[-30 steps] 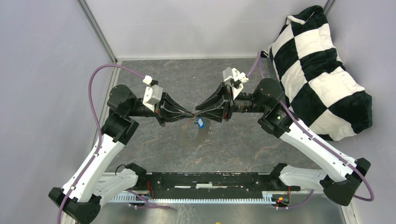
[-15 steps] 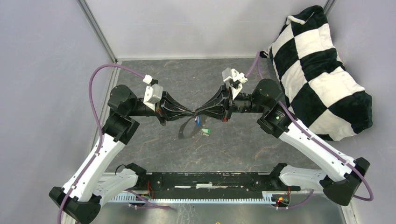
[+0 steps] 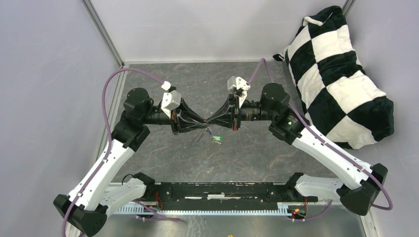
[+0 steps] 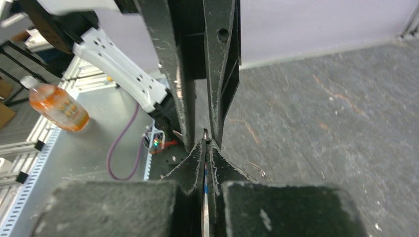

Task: Put the keys on the keyring

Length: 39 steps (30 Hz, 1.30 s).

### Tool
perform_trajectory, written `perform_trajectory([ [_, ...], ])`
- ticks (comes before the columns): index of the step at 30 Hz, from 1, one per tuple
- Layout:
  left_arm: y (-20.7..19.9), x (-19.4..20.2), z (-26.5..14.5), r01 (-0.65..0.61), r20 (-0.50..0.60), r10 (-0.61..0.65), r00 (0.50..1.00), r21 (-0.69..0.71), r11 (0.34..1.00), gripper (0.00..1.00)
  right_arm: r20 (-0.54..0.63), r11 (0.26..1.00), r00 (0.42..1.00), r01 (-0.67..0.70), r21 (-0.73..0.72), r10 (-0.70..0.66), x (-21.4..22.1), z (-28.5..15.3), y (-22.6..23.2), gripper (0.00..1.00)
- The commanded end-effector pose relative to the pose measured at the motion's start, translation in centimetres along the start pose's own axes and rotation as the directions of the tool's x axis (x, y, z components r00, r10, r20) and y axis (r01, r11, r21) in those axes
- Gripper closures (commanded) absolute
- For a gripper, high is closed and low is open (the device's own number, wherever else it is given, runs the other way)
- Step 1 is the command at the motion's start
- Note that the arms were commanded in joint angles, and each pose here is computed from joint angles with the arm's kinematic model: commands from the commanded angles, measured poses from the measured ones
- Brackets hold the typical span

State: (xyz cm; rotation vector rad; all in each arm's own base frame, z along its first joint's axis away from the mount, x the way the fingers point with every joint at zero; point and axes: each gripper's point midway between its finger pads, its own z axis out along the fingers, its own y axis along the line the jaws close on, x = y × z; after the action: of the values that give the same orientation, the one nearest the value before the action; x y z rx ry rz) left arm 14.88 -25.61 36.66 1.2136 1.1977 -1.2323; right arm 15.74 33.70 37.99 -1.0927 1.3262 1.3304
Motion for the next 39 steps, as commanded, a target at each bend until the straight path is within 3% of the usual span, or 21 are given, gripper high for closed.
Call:
perform_trajectory([
  [1, 0.0, 0.8, -0.3, -0.064, -0.068, 0.065, 0.996, 0.018, 0.998, 0.67, -0.081, 0.997, 0.996, 0.053, 0.050, -0.049, 1.1, -0.2, -1.2, 1.00],
  [7, 0.5, 1.1, -0.5, -0.152, -0.119, 0.156, 0.981, 0.035, 0.988, 0.65, -0.163, 0.997, 0.986, 0.052, 0.056, -0.043, 2.8, -0.3, -1.8, 1.00],
  [22, 2.1, 4.3, -0.4, -0.133, -0.274, 0.138, 0.952, 0.037, 0.990, 0.58, -0.205, 0.997, 0.978, 0.055, 0.046, -0.044, 2.8, 0.0, -2.0, 1.00],
  [29, 1.9, 4.5, 0.0, -0.140, -0.286, 0.149, 0.947, 0.053, 0.989, 0.76, -0.215, 0.998, 0.976, 0.047, 0.043, -0.037, 2.6, 0.6, -2.1, 1.00],
  [33, 1.7, 5.3, -0.1, -0.144, -0.317, 0.159, 0.935, 0.071, 0.987, 0.80, -0.214, 0.998, 0.976, 0.047, 0.035, -0.039, 2.4, 0.8, -1.9, 0.99],
  [39, 2.2, 5.2, 0.1, -0.176, -0.333, 0.188, 0.924, 0.066, 0.982, 0.98, -0.219, 0.999, 0.975, 0.042, 0.020, -0.037, 2.5, 1.0, -1.6, 1.00],
])
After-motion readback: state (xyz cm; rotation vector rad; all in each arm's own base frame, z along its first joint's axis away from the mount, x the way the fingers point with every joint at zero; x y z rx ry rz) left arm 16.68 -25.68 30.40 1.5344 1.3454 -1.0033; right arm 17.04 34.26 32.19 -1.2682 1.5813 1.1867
